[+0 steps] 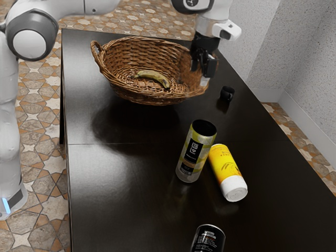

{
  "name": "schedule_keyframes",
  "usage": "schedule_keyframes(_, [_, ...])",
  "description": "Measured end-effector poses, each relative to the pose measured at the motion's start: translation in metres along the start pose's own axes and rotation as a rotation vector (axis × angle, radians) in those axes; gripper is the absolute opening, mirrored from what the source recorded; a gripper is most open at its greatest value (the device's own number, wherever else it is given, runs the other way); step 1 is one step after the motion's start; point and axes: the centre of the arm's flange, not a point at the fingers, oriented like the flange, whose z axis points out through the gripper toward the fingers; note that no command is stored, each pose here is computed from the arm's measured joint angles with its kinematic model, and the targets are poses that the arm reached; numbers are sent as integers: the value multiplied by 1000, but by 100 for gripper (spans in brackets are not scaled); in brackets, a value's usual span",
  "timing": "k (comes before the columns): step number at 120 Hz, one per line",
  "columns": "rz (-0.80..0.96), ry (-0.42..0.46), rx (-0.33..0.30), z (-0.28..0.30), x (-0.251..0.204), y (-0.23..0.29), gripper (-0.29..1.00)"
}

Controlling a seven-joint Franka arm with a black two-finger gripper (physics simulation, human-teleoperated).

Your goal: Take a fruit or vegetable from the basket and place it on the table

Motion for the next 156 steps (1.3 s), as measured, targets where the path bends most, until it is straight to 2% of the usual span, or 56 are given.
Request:
schedule_keyframes(31, [-26, -20, -2, 0, -2, -6, 70])
schedule_keyframes(41, [-40, 12, 17, -17, -2, -17, 70])
schedule_keyframes(67, [-186, -23, 70, 6, -3, -156, 70])
schedule_keyframes(98, [-107, -47, 73, 53, 3, -225, 70])
schedule_keyframes(116, [-1, -76, 62, 90, -18, -223, 70])
schedule_keyframes(135, [114, -53, 77, 108, -24, -226, 70])
schedule_keyframes(156, [166, -40, 89, 122, -32, -259, 70])
